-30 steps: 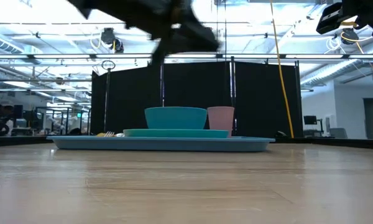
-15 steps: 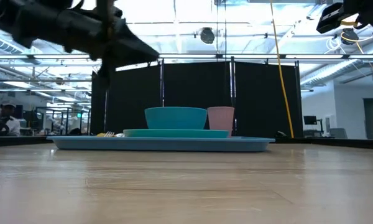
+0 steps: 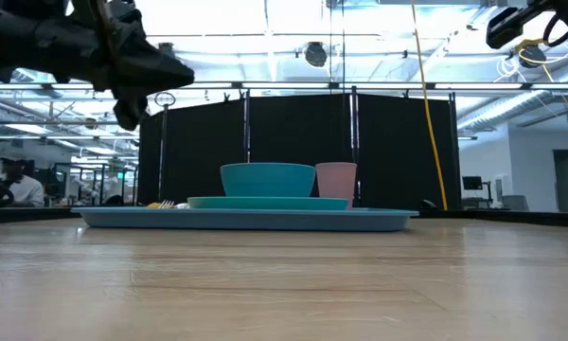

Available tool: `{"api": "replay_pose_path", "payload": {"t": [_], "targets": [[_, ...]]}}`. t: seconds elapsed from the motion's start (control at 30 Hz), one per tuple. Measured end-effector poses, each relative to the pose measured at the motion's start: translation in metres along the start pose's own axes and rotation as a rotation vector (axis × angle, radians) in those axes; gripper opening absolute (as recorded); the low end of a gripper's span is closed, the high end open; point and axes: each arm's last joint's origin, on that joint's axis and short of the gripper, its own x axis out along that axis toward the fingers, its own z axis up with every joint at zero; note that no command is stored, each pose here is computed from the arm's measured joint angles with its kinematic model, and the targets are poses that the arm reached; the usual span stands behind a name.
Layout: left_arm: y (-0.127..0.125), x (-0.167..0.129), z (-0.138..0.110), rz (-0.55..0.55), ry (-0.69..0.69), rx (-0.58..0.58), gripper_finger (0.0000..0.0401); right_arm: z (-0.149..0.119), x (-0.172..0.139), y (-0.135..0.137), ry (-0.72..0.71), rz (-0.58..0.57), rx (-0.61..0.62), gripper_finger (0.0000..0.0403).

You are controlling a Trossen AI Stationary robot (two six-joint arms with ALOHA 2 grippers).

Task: Set up tray
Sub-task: Put the yellow knife on the yellow napkin to the right of the orange spoon

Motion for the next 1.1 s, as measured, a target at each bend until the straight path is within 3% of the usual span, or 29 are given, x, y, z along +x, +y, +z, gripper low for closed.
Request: {"api": "replay_pose_path", "payload": {"t": [0.13, 0.37, 0.53, 0.7, 0.83, 1.0, 1.1], "targets": [[0.008, -0.01, 0.004, 0.037, -0.057, -0.009, 0.003, -0.003, 0.001, -0.001, 0.028, -0.008, 0.086, 0.0004], [0.017, -0.019, 0.006, 0.048, -0.089, -0.004, 0.003, -0.034, 0.005, -0.017, 0.222, -0.331, 0.235, 0.0019], [0.017, -0.019, 0.005, 0.043, -0.081, 0.003, 0.003, -0.04, 0.028, -0.016, 0.342, -0.366, 0.239, 0.0061], [0.017, -0.019, 0.005, 0.043, -0.082, 0.015, 0.003, -0.052, 0.062, -0.013, 0.636, -0.549, 0.24, 0.0086], [0.017, -0.019, 0.005, 0.044, -0.082, 0.027, 0.003, -0.049, 0.093, -0.006, 0.828, -0.681, 0.319, 0.0089], [0.017, -0.019, 0.005, 0.043, -0.081, 0.027, 0.0031, -0.053, 0.112, 0.001, 1.106, -0.899, 0.508, 0.0089], [0.016, -0.019, 0.004, 0.038, -0.078, 0.025, 0.0031, -0.06, 0.111, 0.007, 1.263, -1.089, 0.653, 0.0089]]}}
